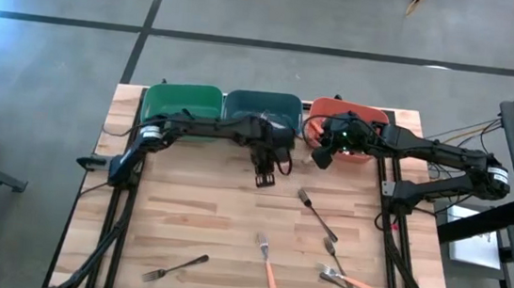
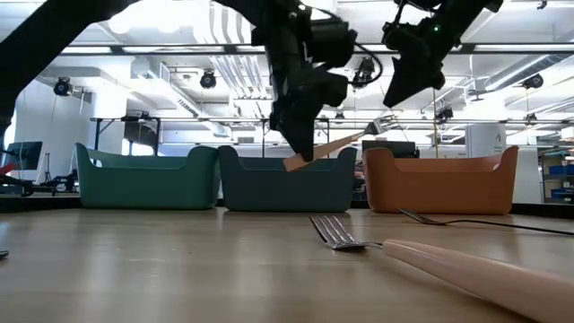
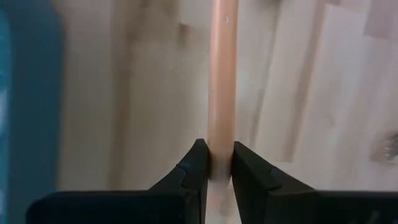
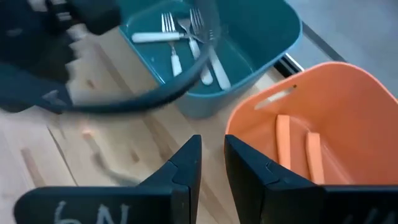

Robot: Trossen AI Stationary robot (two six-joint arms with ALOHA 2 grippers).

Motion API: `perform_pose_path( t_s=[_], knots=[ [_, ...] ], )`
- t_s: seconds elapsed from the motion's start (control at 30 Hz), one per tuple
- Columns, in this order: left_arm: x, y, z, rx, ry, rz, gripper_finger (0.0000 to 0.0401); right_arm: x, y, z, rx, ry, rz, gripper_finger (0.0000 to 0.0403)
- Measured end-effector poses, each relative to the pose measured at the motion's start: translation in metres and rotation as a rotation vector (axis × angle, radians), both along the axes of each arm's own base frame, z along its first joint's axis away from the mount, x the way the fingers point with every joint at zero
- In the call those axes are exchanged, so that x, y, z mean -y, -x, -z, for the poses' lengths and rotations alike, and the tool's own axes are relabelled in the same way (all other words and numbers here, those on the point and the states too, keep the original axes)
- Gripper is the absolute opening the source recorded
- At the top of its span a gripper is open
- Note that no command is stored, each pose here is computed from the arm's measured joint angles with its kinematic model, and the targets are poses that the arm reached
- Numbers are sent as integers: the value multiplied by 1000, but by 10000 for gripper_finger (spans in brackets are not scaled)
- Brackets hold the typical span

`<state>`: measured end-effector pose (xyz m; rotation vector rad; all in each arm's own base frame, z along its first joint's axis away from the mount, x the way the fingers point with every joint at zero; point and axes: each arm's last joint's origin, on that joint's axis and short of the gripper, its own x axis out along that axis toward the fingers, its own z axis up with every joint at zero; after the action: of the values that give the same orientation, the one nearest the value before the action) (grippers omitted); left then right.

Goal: Sort silverware by color (type)
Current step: Put the orange fork into the orange bin

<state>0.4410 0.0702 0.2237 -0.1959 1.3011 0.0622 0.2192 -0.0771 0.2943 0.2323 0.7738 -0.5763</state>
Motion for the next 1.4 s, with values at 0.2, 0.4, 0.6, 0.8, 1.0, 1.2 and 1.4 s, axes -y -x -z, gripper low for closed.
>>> perform_pose_path(
  t_s=[0.2,0.4,0.6,0.8,1.0,1.2,1.4],
  knots=[
    [-22,7,-8,65,-1,43,36,1,-3,-1,71,-55,78,61],
    [-49,12,-21,161,-31,1,36,3,-10,-8,176,-37,89,61],
    [-86,21,-27,220,-57,-85,36,5,-12,-24,307,-71,144,61],
    [-111,27,-38,268,-78,-155,36,5,-13,-55,423,-97,180,61],
    [-122,20,-62,416,-102,-225,36,5,-12,-71,471,-89,177,61],
    [-126,13,-95,576,-117,-279,36,6,-11,-70,450,-87,177,99],
    [-128,12,-113,650,-106,-341,36,16,-7,-70,453,-92,233,162]
  ],
)
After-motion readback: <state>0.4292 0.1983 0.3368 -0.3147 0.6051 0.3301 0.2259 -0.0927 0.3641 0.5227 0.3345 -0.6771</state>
